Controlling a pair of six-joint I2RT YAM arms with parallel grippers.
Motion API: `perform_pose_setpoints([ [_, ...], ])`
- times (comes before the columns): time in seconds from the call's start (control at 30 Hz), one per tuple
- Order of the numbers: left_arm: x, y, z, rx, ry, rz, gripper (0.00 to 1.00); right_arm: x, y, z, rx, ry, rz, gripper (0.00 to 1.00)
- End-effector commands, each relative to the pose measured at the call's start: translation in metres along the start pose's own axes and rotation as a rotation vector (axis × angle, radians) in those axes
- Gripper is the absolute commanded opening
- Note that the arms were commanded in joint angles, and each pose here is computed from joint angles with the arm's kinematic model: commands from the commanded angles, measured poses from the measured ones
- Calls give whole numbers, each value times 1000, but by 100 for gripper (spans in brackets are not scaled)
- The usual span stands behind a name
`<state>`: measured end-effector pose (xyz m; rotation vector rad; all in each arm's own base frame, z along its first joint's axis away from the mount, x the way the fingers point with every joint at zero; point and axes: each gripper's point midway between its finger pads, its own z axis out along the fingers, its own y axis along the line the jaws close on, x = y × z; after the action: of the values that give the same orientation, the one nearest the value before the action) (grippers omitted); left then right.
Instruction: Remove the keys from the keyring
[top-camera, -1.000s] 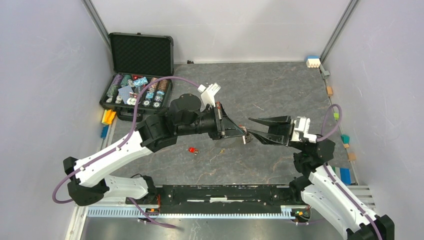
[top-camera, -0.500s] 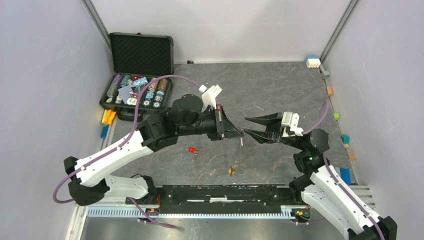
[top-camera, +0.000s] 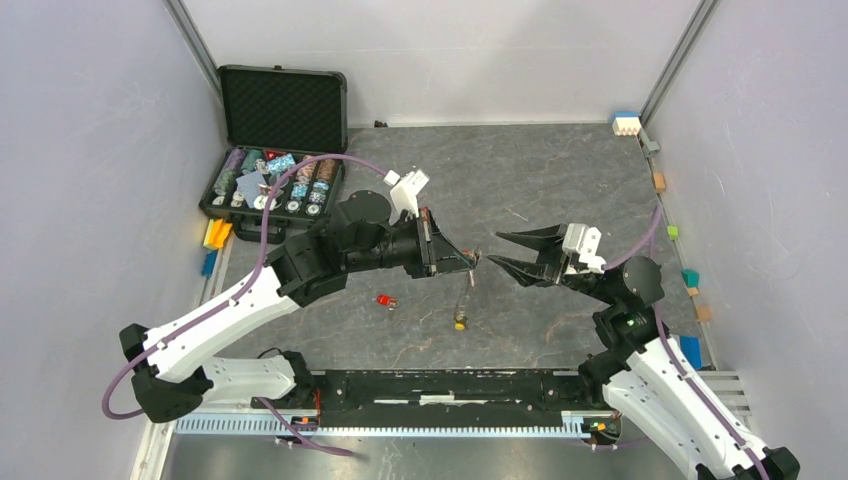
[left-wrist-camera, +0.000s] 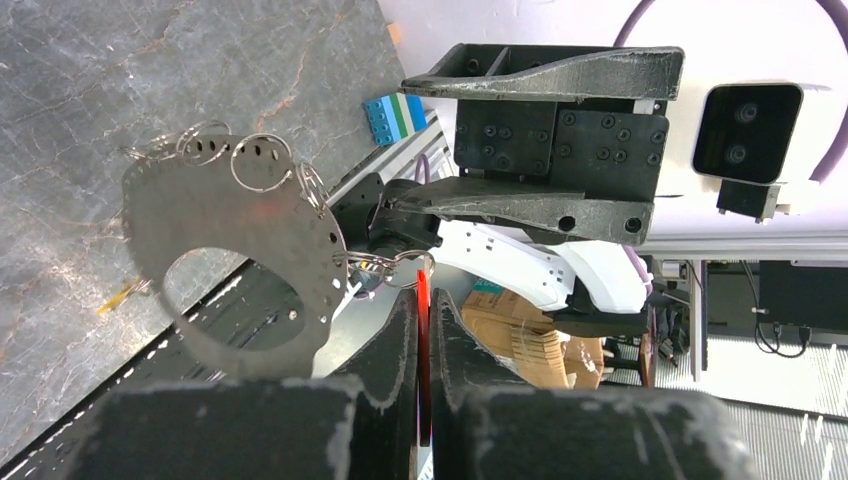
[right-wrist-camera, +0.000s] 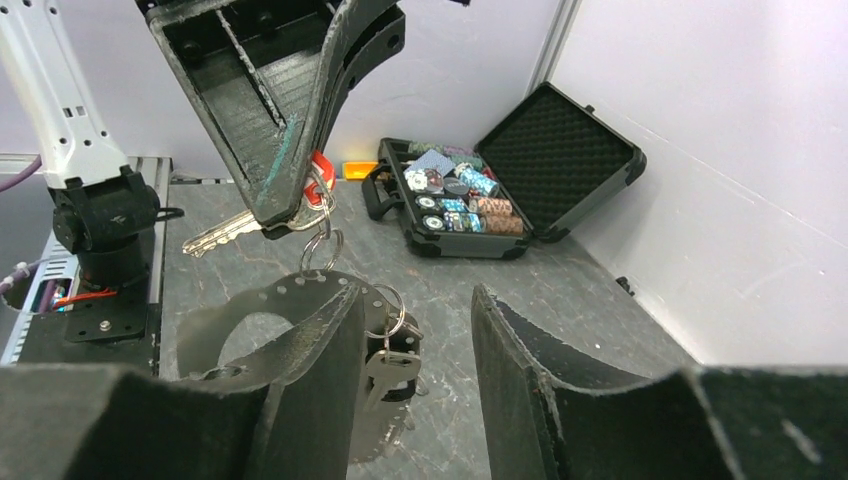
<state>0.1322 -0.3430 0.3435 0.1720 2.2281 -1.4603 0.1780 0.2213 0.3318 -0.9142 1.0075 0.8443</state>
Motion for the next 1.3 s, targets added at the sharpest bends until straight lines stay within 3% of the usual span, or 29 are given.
perform_pose_setpoints([
  [0.0,-13,-27,-10,126,-46,67,2,-13,-9,1,37,1,-52,49],
  [0.63,-14,-20,-7,110,-39,87,2,-1,-24,-5,121,25,-126,44],
  [1.0,-17,-10,-6,76,-29,165,2,17,-41,-1,195,75,-63,49],
  [1.27,-18,3,1,38,-26,181,2,20,-43,-8,216,73,-118,52],
])
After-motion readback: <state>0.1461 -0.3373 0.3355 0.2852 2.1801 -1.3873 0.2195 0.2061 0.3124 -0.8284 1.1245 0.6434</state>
